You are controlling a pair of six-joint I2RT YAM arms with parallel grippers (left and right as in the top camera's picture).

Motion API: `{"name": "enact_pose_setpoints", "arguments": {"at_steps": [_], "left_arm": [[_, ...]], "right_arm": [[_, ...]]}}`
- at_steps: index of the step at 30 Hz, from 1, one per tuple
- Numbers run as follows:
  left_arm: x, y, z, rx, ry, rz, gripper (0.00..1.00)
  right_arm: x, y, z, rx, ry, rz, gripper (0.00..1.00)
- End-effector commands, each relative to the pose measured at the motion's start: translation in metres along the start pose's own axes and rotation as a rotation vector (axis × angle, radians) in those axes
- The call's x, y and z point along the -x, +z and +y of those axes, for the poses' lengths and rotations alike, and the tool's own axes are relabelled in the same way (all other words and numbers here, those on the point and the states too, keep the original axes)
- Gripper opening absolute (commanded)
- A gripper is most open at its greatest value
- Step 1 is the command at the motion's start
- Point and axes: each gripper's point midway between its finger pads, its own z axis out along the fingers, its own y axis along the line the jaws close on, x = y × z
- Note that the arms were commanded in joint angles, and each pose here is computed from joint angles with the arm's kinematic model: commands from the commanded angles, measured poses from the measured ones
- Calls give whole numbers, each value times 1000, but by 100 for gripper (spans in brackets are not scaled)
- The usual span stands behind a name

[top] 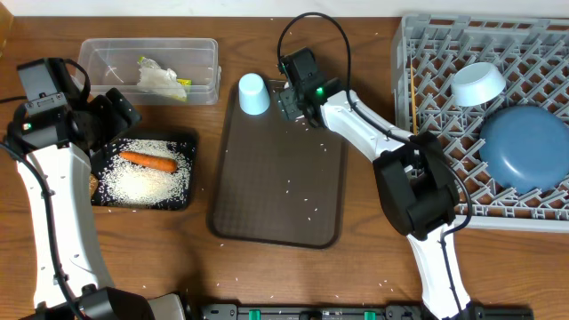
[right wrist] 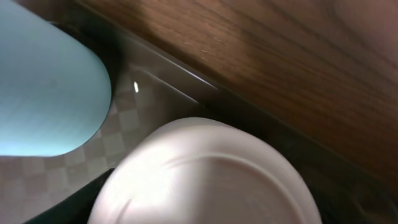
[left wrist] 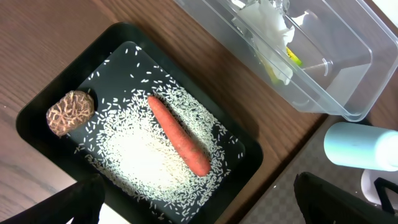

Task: Sort waste into correct bins and load items into the dishwasher rack
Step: 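Move the right gripper to the white cup and grasp it, then lift the white cup and carry it right to the dish rack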

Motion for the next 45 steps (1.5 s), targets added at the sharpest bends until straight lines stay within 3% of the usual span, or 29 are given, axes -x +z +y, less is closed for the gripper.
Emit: {"name": "enact_pose_setpoints", "arguments": {"at_steps": [1, 12, 23, 29, 34, 45], "left_arm": [[6, -6, 0, -1, -7, -23, 98], [6, -6, 0, -1, -7, -23, 98], [6, -6, 0, -1, -7, -23, 98], [6, -6, 0, -1, -7, -23, 98], [6, -6, 0, -1, -7, -23, 98], [6, -6, 0, -1, -7, -23, 98]], "right_arm": [[8, -2, -6, -14, 16, -20, 66], [20, -17, -9, -13, 47, -47, 63], [69, -103, -58, -47, 163, -180, 60], [81, -165, -125, -120, 268, -240, 61], [68, -216, -212, -233, 392, -266, 60], [-27, -270, -383, -494, 680, -182, 59]]}}
